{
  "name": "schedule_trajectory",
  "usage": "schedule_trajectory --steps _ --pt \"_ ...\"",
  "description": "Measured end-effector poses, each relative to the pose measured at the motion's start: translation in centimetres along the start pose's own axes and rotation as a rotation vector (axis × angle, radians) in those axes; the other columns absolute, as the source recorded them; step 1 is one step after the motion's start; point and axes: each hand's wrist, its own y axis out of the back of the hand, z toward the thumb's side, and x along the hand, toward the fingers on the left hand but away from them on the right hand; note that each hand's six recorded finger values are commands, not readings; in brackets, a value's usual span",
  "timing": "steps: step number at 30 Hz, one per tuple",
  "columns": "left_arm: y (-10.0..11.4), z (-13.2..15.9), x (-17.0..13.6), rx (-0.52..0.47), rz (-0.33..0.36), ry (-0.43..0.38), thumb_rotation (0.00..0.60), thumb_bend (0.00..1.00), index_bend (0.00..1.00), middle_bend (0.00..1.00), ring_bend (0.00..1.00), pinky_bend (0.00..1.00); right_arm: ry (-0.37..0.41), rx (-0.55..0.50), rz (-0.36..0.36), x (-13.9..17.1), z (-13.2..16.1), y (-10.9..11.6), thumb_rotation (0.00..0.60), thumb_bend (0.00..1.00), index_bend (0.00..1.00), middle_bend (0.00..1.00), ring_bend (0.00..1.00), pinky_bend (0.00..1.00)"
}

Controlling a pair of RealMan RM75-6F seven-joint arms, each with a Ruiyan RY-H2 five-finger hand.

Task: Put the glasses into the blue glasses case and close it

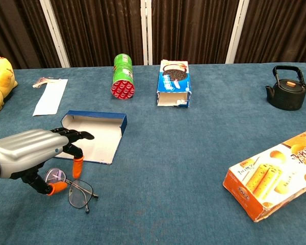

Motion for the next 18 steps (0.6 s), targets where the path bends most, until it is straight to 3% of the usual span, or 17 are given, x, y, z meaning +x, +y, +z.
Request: schedule_trajectory --steps 18 --pt "-0.65 0.18 0.35 -0.008 -0.014 -0.005 0.6 0.46 0.6 0.0 0.0 0.0 -0.004 -0.002 0.005 -0.07 -0.14 -0.06 0.6 0.0 0.0 0.0 0.0 0.0"
